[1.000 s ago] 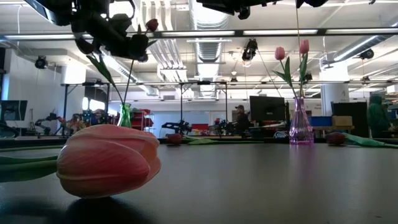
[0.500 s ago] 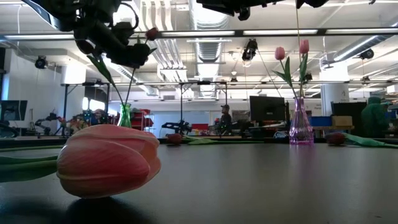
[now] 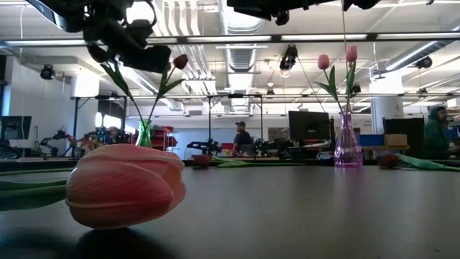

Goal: Sort flowers into vase by color
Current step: Put the pink flower into the violet vase

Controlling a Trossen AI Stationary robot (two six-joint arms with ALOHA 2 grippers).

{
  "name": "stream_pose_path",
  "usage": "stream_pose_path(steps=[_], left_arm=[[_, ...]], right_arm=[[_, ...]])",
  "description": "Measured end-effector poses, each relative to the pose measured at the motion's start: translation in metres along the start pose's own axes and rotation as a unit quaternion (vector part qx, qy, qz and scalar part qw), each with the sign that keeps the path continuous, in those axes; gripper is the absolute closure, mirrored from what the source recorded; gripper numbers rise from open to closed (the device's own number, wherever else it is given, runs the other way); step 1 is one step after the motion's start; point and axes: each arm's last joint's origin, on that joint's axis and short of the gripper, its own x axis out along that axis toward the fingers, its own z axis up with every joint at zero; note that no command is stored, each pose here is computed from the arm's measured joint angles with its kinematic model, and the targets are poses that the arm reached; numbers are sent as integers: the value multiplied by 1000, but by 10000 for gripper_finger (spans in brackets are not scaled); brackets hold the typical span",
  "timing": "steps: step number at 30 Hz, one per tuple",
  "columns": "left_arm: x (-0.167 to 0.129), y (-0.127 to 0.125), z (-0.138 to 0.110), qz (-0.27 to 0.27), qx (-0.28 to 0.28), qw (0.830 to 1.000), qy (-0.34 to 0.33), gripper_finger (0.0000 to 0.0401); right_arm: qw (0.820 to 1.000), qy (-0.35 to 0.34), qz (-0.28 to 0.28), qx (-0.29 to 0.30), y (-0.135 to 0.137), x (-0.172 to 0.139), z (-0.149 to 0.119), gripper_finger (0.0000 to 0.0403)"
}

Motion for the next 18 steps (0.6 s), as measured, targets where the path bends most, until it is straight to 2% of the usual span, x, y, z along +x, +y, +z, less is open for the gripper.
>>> stream_pose_path(steps=[7,14,18], left_arm=[[-8,8,7,3,7,1000,-18,228],[-17,13,11,-5,58,998,-29,227],[-27,10,14,-35,74,996,-39,227]], right_arm=[[1000,8,2,-3,0,0,-2,252],[1000,21,6,-12,1,0,-4,252],[999,29,8,-15,2,0,-6,252]])
